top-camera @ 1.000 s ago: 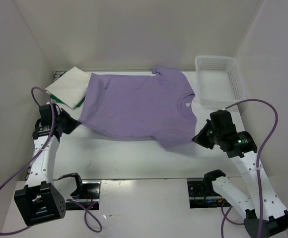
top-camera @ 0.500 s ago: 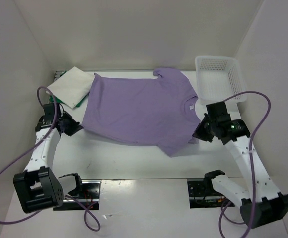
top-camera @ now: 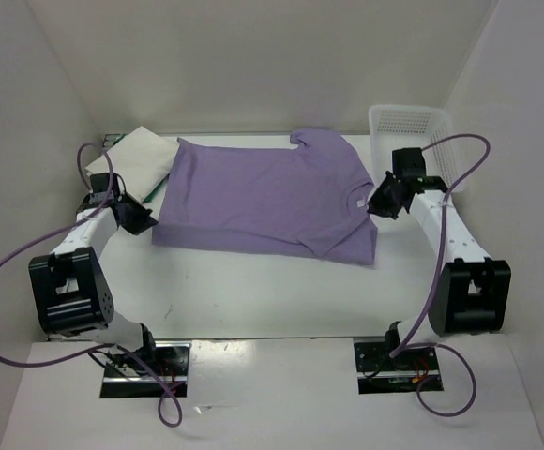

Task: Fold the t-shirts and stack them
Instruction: Grap the side of the flattened tshirt closest away from the robot with both arms, then fold the flattened tshirt in 1/3 of the way

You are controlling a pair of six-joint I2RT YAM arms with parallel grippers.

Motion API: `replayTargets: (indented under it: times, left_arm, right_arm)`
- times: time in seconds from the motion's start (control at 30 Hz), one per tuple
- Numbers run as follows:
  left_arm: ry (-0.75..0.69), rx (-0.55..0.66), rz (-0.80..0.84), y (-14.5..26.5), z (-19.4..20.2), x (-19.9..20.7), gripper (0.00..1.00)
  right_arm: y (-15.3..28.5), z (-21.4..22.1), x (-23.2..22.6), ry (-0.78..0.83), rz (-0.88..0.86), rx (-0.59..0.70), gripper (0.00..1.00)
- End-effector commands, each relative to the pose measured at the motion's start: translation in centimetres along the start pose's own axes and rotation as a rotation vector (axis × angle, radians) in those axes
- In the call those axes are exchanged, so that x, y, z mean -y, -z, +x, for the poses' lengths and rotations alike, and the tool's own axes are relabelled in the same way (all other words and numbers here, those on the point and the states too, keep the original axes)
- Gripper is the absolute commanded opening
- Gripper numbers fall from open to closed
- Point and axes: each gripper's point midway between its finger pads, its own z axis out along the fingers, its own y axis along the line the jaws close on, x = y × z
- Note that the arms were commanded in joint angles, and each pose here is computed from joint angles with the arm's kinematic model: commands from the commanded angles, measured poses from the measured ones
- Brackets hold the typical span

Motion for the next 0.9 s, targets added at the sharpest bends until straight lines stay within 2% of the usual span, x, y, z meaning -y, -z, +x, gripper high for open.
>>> replayTargets:
  times: [0.0,0.27,0.37,0.63,0.87]
  left_arm:
    - [-0.003,0.051,0.048,-0.8,-2.3,2.2,0.0]
    - [0.007,0.018,0.021,-4.8,-2.6,3.0,0.0]
    - [0.006,0.049,0.033,-5.1,-3.5,3.9,0.0]
    - [0.018,0.045,0.024,-7.6,-3.9,4.1,0.0]
    - [0.06,0.089,0.057,-8.2,-4.4,4.5,0.0]
  right_arm:
    - [0.3,-6.4,-3.6,0.022,-0.086,0.169,0.0]
    - [-3.6,-10.0,-5.7,0.04,-0.072,0.185,0.0]
    - [-4.1,-11.4,-6.5,0.048,-0.075,0.209,0.0]
    - [-8.8,-12.9,-6.9,0.046,-0.037,0.195,0.0]
    - [-9.7,-13.8,-6.5,0.051,0.003,0.221,0.0]
